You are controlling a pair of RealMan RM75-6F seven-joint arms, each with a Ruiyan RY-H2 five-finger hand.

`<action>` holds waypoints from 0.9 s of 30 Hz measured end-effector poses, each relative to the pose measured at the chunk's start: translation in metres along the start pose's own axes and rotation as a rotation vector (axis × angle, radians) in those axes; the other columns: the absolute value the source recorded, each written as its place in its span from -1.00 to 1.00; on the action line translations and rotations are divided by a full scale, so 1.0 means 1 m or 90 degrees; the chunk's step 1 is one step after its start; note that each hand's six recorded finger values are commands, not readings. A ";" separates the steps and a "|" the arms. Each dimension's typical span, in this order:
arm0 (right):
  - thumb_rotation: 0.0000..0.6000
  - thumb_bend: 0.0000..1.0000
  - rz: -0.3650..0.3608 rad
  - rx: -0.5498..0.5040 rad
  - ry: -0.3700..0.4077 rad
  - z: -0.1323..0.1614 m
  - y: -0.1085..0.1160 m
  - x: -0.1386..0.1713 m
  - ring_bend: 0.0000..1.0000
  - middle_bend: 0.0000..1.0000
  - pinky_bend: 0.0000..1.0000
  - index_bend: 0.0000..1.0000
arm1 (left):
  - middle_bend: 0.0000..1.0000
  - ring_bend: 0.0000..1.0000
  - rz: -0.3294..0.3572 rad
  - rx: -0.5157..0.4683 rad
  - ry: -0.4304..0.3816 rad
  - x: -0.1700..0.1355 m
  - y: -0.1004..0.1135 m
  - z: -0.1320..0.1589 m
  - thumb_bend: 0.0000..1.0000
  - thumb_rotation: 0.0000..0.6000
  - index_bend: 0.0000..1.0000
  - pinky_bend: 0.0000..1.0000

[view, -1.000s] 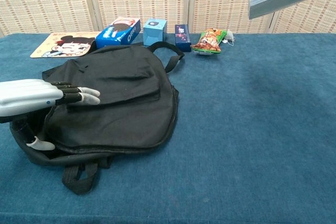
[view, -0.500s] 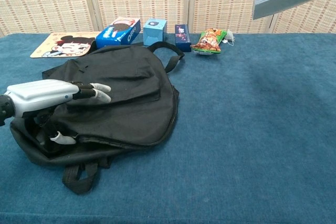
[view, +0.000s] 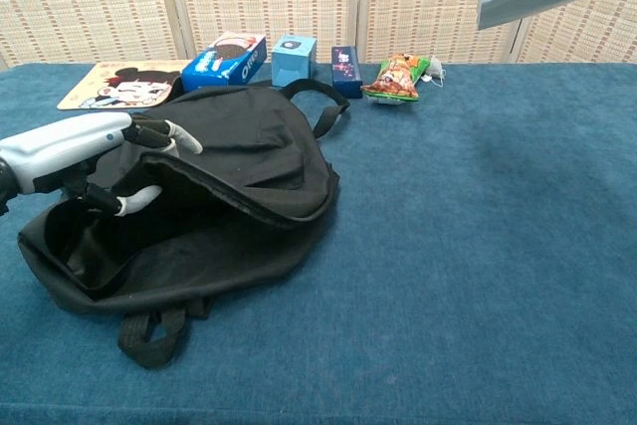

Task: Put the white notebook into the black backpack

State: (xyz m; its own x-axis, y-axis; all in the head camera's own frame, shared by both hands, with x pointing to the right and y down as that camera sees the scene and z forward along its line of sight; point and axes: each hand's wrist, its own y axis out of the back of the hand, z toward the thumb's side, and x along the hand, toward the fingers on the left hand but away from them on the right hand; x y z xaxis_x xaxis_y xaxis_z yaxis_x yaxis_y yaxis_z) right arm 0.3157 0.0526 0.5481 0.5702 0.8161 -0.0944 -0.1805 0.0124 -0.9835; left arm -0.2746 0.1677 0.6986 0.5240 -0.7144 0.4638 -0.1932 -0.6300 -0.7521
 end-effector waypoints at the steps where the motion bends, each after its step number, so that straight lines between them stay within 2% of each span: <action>1: 1.00 -0.04 -0.002 -0.001 0.001 0.001 0.001 0.000 -0.63 -0.15 -0.84 0.35 | -0.45 -0.40 0.003 -0.004 0.002 0.000 0.000 -0.001 0.05 1.00 0.36 -0.78; 6: 1.00 -0.04 -0.020 -0.015 0.014 0.007 0.009 0.000 -0.62 -0.14 -0.84 0.35 | -0.44 -0.39 0.027 -0.022 0.021 0.003 0.004 -0.006 0.06 1.00 0.38 -0.78; 10: 1.00 -0.04 -0.041 -0.031 0.040 0.019 0.018 0.001 -0.61 -0.13 -0.84 0.35 | -0.43 -0.39 0.057 -0.044 0.042 0.009 0.015 -0.009 0.06 1.00 0.39 -0.78; 18: 1.00 -0.04 -0.096 -0.099 0.132 0.065 0.043 0.006 -0.59 -0.12 -0.84 0.35 | -0.43 -0.39 0.122 -0.096 0.093 0.029 0.051 -0.017 0.06 1.00 0.39 -0.78; 27: 1.00 -0.04 -0.154 -0.201 0.232 0.120 0.070 0.012 -0.56 -0.11 -0.84 0.35 | -0.43 -0.39 0.117 -0.116 0.168 0.051 0.073 -0.035 0.06 1.00 0.38 -0.78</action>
State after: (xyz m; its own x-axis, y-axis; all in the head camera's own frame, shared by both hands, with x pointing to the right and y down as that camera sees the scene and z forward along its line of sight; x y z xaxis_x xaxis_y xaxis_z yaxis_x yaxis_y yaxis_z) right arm 0.2134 0.1327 0.4968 0.8168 0.5576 0.1483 0.2079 -0.0447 -0.9771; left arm -0.2912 0.0745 0.6841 0.2390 -0.8594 0.4521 -0.4212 -0.5112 -0.7492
